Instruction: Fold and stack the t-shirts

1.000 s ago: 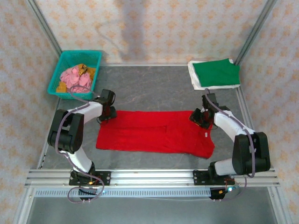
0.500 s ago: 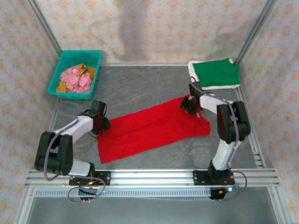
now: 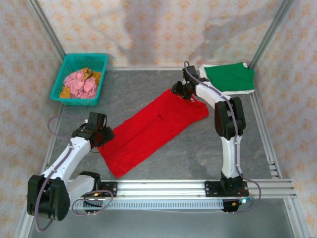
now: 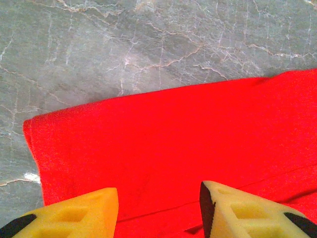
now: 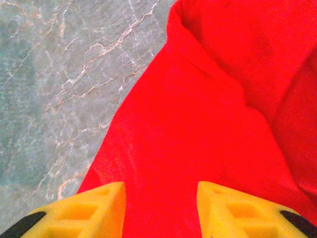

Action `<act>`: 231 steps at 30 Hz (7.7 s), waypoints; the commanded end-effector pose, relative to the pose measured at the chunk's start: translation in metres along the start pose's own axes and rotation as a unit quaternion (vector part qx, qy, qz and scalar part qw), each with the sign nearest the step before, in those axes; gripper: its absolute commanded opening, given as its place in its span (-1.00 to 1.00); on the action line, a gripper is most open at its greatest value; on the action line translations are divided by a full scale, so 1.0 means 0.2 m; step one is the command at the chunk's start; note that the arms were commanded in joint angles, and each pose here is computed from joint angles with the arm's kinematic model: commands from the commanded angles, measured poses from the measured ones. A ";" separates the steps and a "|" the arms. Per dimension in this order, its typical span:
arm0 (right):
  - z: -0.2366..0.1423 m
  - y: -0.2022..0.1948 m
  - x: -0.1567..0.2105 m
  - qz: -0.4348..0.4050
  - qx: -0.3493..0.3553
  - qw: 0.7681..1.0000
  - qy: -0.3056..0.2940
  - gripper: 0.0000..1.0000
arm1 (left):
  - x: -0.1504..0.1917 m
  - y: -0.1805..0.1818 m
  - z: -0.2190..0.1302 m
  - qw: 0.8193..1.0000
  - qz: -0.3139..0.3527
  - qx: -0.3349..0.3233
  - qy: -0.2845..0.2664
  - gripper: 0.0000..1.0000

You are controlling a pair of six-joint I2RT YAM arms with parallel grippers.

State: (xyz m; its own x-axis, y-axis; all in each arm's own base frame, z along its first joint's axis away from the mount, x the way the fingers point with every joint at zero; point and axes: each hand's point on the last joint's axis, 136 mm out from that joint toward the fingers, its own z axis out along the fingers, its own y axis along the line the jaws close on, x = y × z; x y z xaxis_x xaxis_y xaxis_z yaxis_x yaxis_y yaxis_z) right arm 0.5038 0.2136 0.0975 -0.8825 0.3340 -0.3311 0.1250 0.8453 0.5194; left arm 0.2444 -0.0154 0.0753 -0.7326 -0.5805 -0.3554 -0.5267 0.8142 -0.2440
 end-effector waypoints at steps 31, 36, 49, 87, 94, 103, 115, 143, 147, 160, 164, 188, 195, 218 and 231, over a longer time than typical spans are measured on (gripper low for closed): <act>0.15 -0.39 0.40 0.050 0.084 0.995 0.020 -0.41 | -0.04 -0.22 0.39 0.994 0.058 -0.042 0.082 -0.07; 0.40 -0.33 0.20 0.061 0.048 0.997 0.031 -0.42 | 0.12 -0.25 0.28 0.995 0.064 -0.024 0.078 -0.06; -0.05 0.11 -0.14 -0.012 -0.011 1.000 -0.016 -0.20 | 0.25 -0.36 0.11 0.995 0.095 -0.001 0.033 -0.06; 0.19 -0.11 0.51 -0.040 0.072 0.996 0.039 -0.57 | 0.39 -0.50 0.33 0.988 0.151 -0.038 0.002 -0.08; -0.06 0.03 0.49 -0.040 0.019 0.999 0.016 -0.39 | 0.21 -0.55 0.30 0.987 0.151 -0.051 -0.014 -0.09; -0.12 0.10 0.44 -0.080 0.019 0.997 0.004 -0.25 | -0.15 -0.76 0.19 0.982 0.183 -0.021 -0.032 -0.10; 0.23 0.12 0.20 -0.098 0.088 0.991 -0.015 -0.52 | -0.53 -1.05 0.58 0.983 0.179 -0.044 -0.018 -0.26; 0.36 0.42 -0.14 0.032 -0.041 0.999 -0.009 -0.32 | -0.96 -1.44 0.96 0.987 0.153 0.054 -0.015 -0.19; -0.03 0.62 -0.18 -0.011 -0.081 0.996 -0.035 -0.19 | -1.08 -1.51 0.59 0.984 0.150 0.081 -0.049 -0.05; -0.82 0.12 0.44 0.016 -0.204 0.959 -0.196 0.85 | -0.46 -0.82 -0.45 0.950 0.096 0.227 -0.194 0.59; -0.74 -0.12 0.85 -0.064 -0.089 0.989 -0.099 0.42 | -0.07 -0.50 -0.33 0.967 0.091 0.215 -0.101 0.43; -0.46 -0.27 1.33 -0.029 -0.124 0.991 0.049 -0.03 | 0.45 -0.32 0.06 0.978 0.089 0.182 0.055 -0.07; -0.40 -0.32 1.38 -0.029 -0.106 0.992 0.068 -0.09 | 0.46 -0.35 0.10 0.977 0.099 0.181 0.059 -0.08; -0.31 -0.38 1.48 -0.025 -0.099 0.990 0.097 -0.15 | 0.51 -0.45 0.19 0.973 0.119 0.184 0.070 -0.29; -0.30 -0.36 1.52 -0.022 -0.107 0.988 0.113 -0.16 | 0.56 -0.47 0.26 0.974 0.129 0.165 0.087 -0.61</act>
State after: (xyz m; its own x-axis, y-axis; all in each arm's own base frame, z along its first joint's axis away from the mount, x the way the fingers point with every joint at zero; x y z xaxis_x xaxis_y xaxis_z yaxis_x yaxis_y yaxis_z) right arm 0.2143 0.2164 0.0235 -0.9470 0.2291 -0.2250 0.0275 0.7558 0.6542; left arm 0.2251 -0.1382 0.0103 -0.8982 -0.3341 -0.2857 -0.2034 0.8920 -0.4036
